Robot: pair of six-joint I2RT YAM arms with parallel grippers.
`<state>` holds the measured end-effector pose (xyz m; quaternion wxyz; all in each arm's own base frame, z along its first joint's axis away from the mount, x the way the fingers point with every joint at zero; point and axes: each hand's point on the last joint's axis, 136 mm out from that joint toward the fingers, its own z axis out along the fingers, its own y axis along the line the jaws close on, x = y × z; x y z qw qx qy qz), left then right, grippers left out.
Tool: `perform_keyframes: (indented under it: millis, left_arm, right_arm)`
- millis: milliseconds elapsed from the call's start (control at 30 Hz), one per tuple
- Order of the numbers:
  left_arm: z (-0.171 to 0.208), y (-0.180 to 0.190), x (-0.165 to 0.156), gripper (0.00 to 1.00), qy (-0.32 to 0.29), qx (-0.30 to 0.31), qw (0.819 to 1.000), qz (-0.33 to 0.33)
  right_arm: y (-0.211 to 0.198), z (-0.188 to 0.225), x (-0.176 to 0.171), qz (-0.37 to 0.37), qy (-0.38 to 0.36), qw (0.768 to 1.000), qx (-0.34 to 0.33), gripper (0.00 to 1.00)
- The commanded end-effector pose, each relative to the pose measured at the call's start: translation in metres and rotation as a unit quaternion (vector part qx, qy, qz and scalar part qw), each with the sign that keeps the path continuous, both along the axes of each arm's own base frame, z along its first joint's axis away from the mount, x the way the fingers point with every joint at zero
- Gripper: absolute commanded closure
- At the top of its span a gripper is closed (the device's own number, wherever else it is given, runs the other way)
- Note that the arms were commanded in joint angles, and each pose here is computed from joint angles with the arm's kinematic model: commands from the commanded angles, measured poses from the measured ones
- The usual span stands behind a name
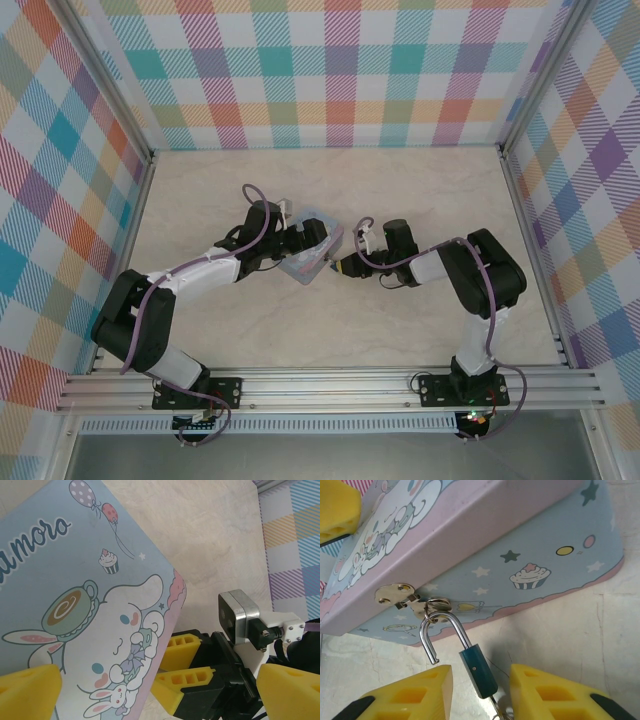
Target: Unlock a padlock with a key
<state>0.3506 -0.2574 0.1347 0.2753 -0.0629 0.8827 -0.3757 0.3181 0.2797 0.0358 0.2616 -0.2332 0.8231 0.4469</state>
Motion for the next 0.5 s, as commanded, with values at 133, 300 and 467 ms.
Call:
perform_keyframes:
  millis: [133, 300, 467]
  left_arm:
    - [-0.0272, 0.0083, -0.0156, 0.00, 0.041, 0.022, 0.999, 0.006]
    - [-0.0271, 0.0089, -0.0163, 0.00, 0.041, 0.022, 0.999, 0.006]
    - [-0.0278, 0.0107, -0.0167, 0.00, 0.041, 0.024, 0.999, 0.009]
  right_arm:
    - [0.0106, -0.0120, -0.0243, 0.036, 0.027, 0.999, 0.005, 0.65]
    - [0.0105, -0.0154, -0.0246, 0.033, 0.029, 0.999, -0.002, 0.67]
    - [0.0097, -0.0174, -0.0237, 0.029, 0.027, 0.999, -0.010, 0.77]
